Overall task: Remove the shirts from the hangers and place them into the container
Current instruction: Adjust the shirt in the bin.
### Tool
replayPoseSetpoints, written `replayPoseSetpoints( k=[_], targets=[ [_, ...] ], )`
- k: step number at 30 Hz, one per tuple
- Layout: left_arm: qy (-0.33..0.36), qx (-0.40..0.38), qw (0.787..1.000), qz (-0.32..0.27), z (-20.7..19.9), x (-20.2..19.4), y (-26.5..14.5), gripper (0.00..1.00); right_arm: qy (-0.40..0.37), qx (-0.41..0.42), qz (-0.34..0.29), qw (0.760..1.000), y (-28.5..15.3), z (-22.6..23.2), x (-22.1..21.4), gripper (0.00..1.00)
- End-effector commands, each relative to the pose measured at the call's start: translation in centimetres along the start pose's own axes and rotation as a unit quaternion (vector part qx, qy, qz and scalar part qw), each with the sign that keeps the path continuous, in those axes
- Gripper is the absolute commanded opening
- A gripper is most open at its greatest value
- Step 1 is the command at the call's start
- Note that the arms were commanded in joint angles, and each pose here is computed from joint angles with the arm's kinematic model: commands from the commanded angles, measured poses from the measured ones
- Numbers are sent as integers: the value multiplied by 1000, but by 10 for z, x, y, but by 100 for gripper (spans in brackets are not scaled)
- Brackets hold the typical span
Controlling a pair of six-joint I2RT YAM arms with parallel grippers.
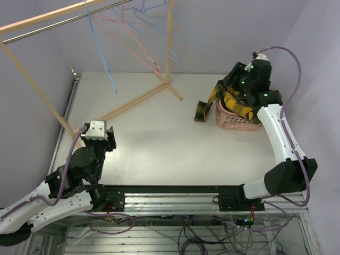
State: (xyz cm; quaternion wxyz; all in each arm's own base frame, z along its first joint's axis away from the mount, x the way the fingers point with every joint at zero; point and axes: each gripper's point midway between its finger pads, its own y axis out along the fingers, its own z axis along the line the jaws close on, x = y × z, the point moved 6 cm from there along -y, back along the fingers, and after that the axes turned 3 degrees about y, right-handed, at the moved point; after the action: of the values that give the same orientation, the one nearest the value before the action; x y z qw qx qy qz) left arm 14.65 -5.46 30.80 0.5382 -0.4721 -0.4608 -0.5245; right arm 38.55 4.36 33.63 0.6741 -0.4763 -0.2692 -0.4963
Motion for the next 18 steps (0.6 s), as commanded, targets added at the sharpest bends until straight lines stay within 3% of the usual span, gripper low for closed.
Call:
replayPoseSetpoints(
  k=[1,7,18],
  targets=[
    [-7,1,1000,-1,3,0,-1,64,-46,20,51,997,3,35,-45,57],
    [-10,0,1000,-2,3,0,-1,64,-58,24,107,992,8,46,-118,57],
    [-6,1,1000,0,2,-1,-1,64,-79,-14,107,991,25,52,-217,59]
  ],
)
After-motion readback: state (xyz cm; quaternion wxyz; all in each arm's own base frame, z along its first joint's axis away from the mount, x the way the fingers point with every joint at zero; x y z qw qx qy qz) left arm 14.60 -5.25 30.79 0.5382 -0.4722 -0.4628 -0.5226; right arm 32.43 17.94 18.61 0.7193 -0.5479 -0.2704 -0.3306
